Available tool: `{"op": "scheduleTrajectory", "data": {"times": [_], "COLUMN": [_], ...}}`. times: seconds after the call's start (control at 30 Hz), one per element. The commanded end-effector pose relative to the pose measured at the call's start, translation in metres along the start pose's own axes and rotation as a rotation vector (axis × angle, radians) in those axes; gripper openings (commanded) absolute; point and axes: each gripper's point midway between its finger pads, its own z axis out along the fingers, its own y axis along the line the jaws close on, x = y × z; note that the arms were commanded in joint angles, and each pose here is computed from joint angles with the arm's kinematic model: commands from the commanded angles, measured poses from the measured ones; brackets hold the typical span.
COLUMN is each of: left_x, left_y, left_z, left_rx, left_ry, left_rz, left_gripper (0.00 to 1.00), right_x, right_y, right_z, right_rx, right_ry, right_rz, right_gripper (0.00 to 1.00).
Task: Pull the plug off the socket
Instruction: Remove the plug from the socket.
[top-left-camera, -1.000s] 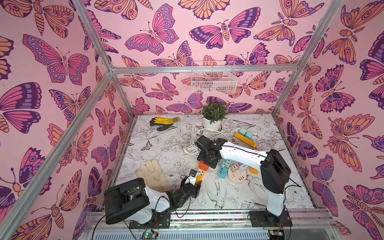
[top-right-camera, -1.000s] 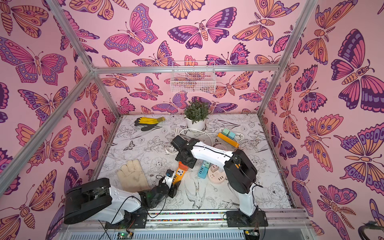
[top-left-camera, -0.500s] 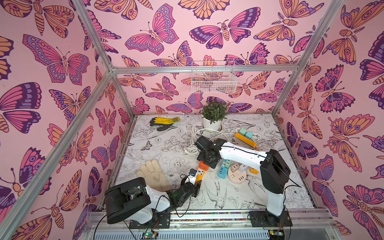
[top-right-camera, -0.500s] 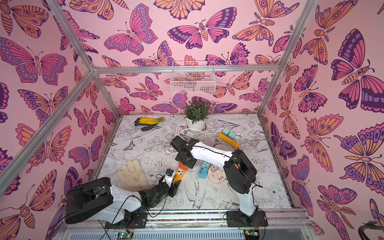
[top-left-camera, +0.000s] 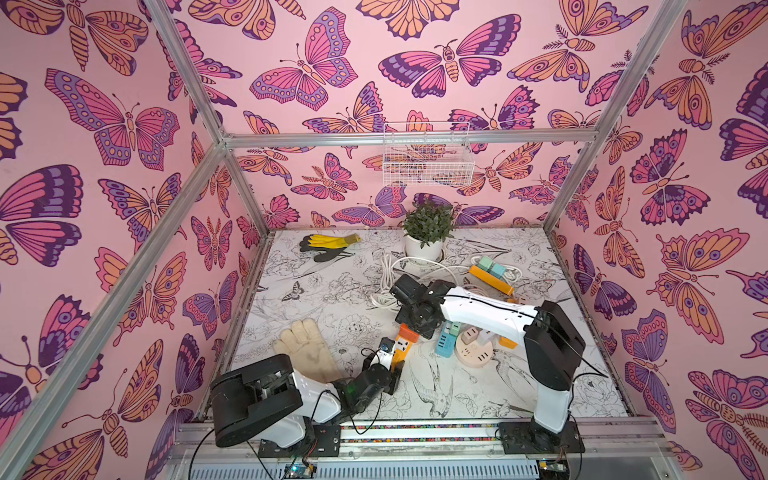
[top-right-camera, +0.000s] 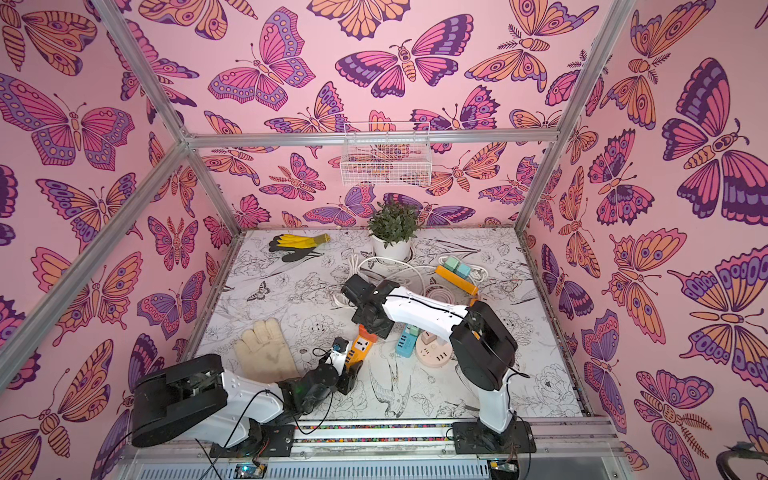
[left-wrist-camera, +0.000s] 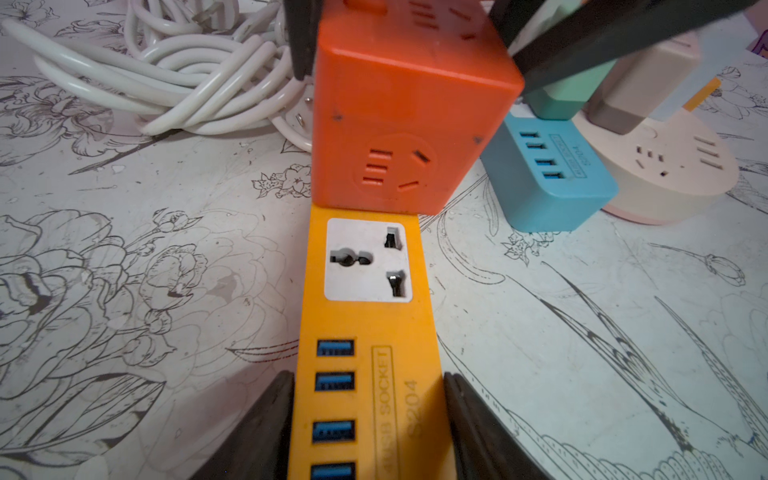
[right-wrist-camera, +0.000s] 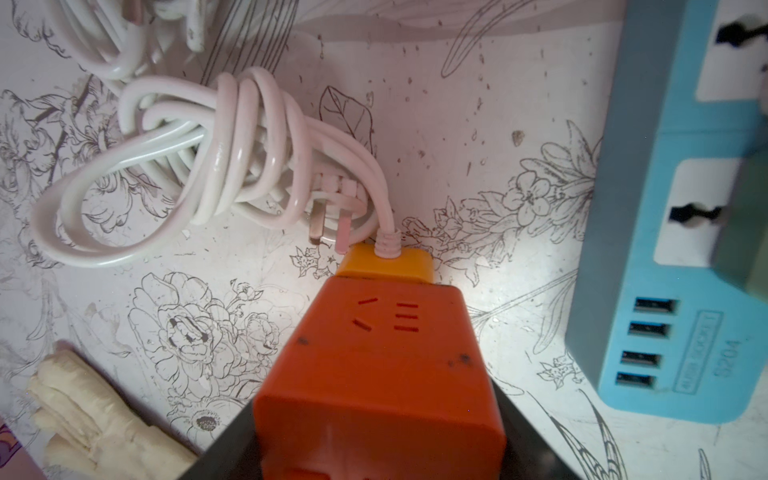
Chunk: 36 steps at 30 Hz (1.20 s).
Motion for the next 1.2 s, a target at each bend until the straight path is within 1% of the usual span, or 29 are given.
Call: {"op": "scheduleTrajectory", "data": {"times": [0.0,0.1,0.17,0.23,0.3,0.4,0.47,0.57,0.63,0.73,0.8,0.87,0.93,1.0,1.1,1.17], "left_x": [0.031,0.032,0.033,0.033,0.033,0.032,0.032,0.033,0.033,0.033,0.033,0.033,0.033,0.032,0.033,0.033], "left_y": [0.01,0.011,0.012,0.012,0.012,0.01,0.009,0.008,0.009,0.01,0.01,0.01,0.009,0.008,0.006,0.004], "left_z": [0.001,0.001,0.001,0.002,0.003,0.005,0.007,0.007,0.007,0.005,0.006,0.006,0.007,0.008,0.011,0.012], "left_rx": [-0.021,-0.022,-0.025,-0.021,-0.019,-0.013,-0.009,-0.006,-0.008,-0.01,-0.01,-0.008,-0.003,0.001,0.008,0.013], "left_ry": [0.12,0.122,0.124,0.126,0.131,0.137,0.141,0.146,0.145,0.145,0.143,0.145,0.146,0.148,0.158,0.166], "left_rz": [0.026,0.023,0.023,0.02,0.02,0.018,0.018,0.019,0.015,0.013,0.012,0.011,0.013,0.013,0.013,0.016], "left_gripper": [0.58,0.57,0.58,0.58,0.58,0.58,0.58,0.57,0.58,0.58,0.58,0.58,0.58,0.58,0.58,0.58], "right_x": [0.006,-0.014,-0.017,-0.013,0.002,0.024,0.031,0.02,0.004,-0.021,-0.028,-0.024,-0.01,0.007,0.028,0.028], "right_y": [0.027,0.012,-0.004,-0.017,-0.025,-0.013,0.009,0.033,0.036,0.016,-0.006,-0.027,-0.037,-0.028,0.012,0.04], "right_z": [-0.012,-0.016,-0.018,-0.018,-0.012,-0.006,-0.005,-0.011,-0.015,-0.02,-0.02,-0.018,-0.013,-0.009,-0.009,-0.016], "right_rx": [-0.059,-0.038,-0.024,-0.021,-0.013,-0.033,-0.065,-0.075,-0.062,-0.019,0.01,0.033,0.036,0.004,-0.072,-0.105], "right_ry": [0.066,0.059,0.048,0.042,0.053,0.08,0.096,0.083,0.074,0.043,0.037,0.034,0.053,0.069,0.105,0.121], "right_rz": [-0.019,0.011,0.02,0.024,0.019,-0.004,-0.017,-0.028,-0.018,-0.003,0.005,0.006,0.009,0.006,-0.023,-0.037], "right_gripper": [0.57,0.57,0.57,0.57,0.57,0.57,0.57,0.57,0.57,0.57,0.57,0.57,0.57,0.57,0.57,0.57]}}
